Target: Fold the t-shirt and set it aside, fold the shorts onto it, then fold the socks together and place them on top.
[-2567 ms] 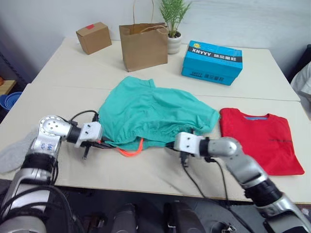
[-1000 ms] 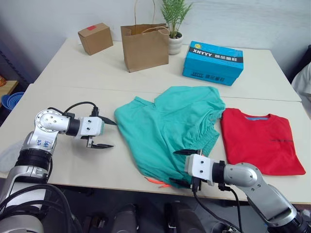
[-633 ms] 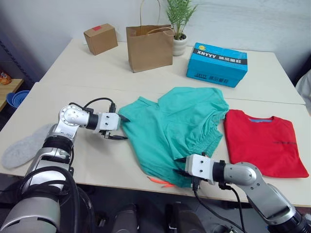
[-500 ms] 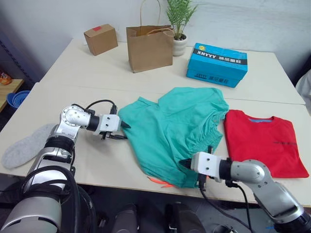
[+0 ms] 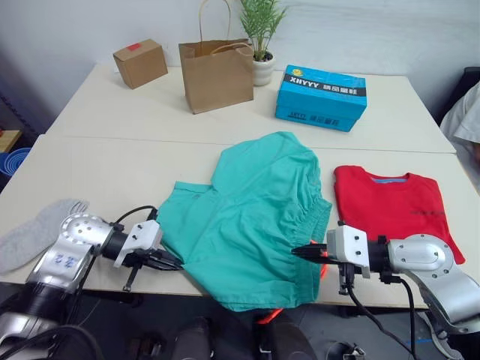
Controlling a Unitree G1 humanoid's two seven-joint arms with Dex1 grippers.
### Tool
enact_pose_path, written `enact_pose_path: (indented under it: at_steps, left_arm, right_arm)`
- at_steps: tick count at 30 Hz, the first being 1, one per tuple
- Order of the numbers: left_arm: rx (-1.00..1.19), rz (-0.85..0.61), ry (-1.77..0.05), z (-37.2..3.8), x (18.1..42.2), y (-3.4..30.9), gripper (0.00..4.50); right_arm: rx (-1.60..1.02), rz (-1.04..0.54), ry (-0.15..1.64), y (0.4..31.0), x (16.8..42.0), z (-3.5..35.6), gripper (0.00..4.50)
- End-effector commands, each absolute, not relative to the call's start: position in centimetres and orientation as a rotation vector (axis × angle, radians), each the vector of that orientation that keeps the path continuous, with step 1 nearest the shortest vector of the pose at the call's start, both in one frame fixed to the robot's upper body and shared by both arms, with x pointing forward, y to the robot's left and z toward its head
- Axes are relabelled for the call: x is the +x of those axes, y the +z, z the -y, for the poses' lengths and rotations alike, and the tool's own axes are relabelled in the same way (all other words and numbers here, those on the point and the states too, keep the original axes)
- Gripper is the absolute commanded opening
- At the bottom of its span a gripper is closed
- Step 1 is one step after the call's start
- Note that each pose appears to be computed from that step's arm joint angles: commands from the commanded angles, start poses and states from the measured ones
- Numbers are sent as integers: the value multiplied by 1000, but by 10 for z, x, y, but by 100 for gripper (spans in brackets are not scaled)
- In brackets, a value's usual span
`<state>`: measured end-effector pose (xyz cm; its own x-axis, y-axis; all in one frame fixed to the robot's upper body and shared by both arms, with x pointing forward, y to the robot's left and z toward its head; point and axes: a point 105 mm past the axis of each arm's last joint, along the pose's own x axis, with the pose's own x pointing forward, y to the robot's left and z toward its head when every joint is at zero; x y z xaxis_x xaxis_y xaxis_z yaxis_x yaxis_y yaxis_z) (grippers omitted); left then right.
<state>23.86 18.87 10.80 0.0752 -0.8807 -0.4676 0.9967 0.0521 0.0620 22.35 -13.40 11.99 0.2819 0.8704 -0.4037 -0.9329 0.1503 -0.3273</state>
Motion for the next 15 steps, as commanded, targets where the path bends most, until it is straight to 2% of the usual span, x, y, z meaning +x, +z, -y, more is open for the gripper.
enact_pose_path:
  at_steps: [1,4,9,15]
  left_arm:
    - [267,-255,-1356,-178,231,133,0]
    - [-11,-168,-1157,-171,241,149,0]
    - [-123,-146,-1124,-159,254,169,0]
    - [-137,-152,-1111,-158,269,184,0]
  right_arm:
    - [-586,-89,1312,124,211,132,159]
    - [-626,-67,1277,120,206,137,263]
    - [-681,-97,1218,113,204,146,445]
    - [-644,-83,1245,116,199,137,445]
